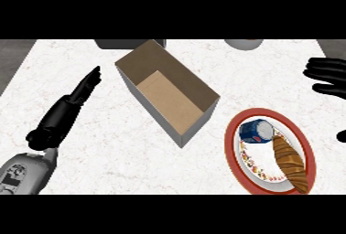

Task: Pick the can from the plate and place it in the cardboard box

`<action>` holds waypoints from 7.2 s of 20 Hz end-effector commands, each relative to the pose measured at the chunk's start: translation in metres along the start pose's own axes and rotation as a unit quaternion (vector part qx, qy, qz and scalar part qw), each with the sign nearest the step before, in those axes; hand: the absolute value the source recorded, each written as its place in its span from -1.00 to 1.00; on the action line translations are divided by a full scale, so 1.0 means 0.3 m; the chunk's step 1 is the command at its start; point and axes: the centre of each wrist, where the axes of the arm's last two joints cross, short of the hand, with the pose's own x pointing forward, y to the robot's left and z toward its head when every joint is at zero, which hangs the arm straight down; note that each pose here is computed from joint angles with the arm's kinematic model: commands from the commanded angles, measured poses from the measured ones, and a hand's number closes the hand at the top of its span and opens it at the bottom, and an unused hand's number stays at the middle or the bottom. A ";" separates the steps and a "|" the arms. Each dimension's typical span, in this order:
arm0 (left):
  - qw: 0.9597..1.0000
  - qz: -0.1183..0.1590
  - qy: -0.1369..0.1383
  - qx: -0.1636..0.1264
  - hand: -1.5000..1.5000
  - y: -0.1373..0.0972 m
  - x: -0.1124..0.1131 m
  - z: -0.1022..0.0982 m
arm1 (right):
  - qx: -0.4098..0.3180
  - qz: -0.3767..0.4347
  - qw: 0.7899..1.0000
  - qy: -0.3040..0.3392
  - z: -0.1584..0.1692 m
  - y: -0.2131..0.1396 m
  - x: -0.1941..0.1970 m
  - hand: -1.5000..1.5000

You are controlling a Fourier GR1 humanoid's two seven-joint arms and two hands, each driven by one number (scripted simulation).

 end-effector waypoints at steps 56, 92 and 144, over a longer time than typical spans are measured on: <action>1.000 -0.004 0.004 0.006 0.00 0.043 -0.027 0.016 | 0.200 0.186 0.957 0.100 -0.132 0.581 -0.002 -1.00; 0.998 0.009 -0.030 -0.059 0.00 -0.073 0.042 -0.068 | 0.018 0.104 0.958 0.267 -0.784 0.677 0.204 1.00; 1.000 0.003 0.000 -0.004 0.00 0.005 -0.042 0.018 | -0.127 -0.151 0.852 0.485 -1.132 0.342 0.084 -1.00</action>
